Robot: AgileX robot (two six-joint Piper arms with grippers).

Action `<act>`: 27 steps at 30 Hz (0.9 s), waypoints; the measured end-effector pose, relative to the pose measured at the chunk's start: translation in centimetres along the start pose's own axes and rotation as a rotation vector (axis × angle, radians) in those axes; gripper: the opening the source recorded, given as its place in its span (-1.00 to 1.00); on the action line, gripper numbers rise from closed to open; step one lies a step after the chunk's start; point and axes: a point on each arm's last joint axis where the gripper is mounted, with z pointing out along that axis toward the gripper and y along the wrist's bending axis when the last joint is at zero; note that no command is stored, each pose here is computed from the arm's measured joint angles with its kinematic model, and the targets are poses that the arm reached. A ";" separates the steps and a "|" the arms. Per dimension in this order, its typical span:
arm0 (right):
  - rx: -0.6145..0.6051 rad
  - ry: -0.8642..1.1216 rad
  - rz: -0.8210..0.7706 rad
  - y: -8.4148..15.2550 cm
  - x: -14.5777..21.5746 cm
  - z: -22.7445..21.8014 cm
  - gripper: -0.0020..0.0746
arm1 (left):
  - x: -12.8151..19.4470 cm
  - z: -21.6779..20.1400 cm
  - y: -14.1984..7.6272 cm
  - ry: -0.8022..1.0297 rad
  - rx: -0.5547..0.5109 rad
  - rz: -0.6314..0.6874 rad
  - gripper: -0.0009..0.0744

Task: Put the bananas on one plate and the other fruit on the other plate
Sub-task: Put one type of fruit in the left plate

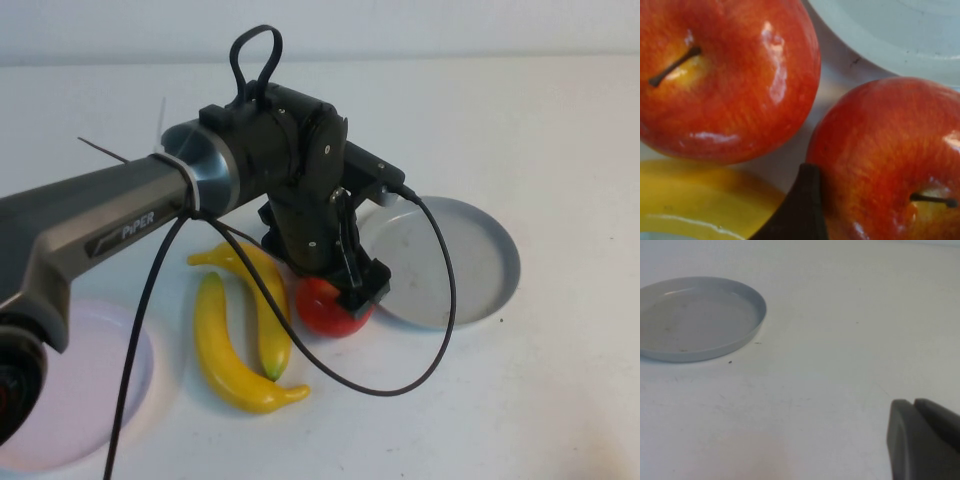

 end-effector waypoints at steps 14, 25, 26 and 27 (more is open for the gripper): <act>0.000 0.000 0.000 0.0 0.0 0.0 -0.99 | 0.9 -0.2 -0.2 0.109 0.018 -0.032 0.57; 0.000 0.000 0.000 0.0 0.0 0.0 -0.99 | 0.8 -5.2 -0.3 0.042 0.013 -0.049 0.57; 0.000 0.000 0.000 0.0 0.0 0.0 -0.99 | 0.8 -6.1 -0.3 0.018 0.011 -0.049 0.57; 0.000 0.000 0.000 0.0 0.0 0.0 -0.99 | 0.8 -7.0 -0.3 -0.002 0.003 -0.049 0.57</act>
